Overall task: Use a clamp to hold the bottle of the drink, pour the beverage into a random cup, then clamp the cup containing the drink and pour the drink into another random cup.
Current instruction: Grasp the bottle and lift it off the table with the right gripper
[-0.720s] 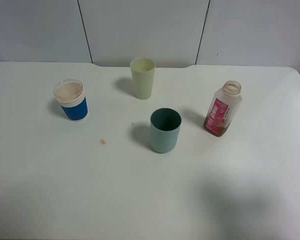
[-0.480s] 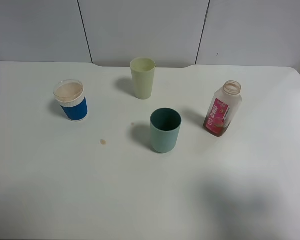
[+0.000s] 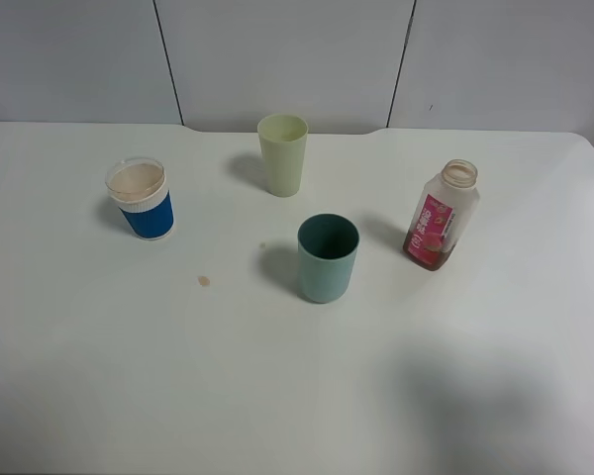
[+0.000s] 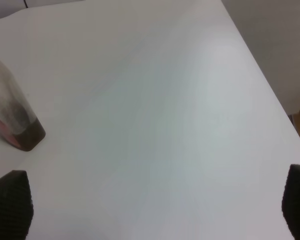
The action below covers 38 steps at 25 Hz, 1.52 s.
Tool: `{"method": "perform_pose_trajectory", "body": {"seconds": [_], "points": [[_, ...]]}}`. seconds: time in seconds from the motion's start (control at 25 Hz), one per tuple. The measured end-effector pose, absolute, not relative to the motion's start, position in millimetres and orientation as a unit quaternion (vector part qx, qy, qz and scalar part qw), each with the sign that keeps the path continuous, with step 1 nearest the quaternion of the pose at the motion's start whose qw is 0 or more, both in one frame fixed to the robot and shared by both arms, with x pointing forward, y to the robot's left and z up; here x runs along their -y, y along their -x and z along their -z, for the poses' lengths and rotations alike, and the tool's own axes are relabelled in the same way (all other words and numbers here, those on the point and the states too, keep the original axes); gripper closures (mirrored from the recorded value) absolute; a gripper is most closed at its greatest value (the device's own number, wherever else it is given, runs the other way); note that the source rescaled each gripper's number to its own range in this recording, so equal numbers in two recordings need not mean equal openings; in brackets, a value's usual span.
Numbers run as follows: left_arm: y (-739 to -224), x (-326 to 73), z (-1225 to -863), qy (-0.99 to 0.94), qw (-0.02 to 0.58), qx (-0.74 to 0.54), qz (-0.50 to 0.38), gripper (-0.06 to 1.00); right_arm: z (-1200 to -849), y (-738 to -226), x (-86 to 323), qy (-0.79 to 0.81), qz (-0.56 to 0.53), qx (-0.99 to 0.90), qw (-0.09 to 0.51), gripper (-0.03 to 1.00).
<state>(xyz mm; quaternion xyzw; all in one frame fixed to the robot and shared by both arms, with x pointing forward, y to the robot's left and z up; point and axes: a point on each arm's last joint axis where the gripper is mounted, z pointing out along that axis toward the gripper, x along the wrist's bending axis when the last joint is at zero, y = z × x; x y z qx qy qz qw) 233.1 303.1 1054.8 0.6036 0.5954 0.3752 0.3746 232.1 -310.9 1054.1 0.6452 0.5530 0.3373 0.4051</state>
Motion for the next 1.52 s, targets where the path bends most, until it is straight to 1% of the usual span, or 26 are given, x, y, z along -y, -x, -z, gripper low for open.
{"method": "perform_pose_trajectory", "body": {"seconds": [1.52], "points": [[-233.1, -303.1, -1054.8, -0.604, 0.375, -0.595, -0.375, 0.01, -1054.1, -232.1, 310.9, -0.645, -0.337, -0.553, 0.405, -0.03]]}}
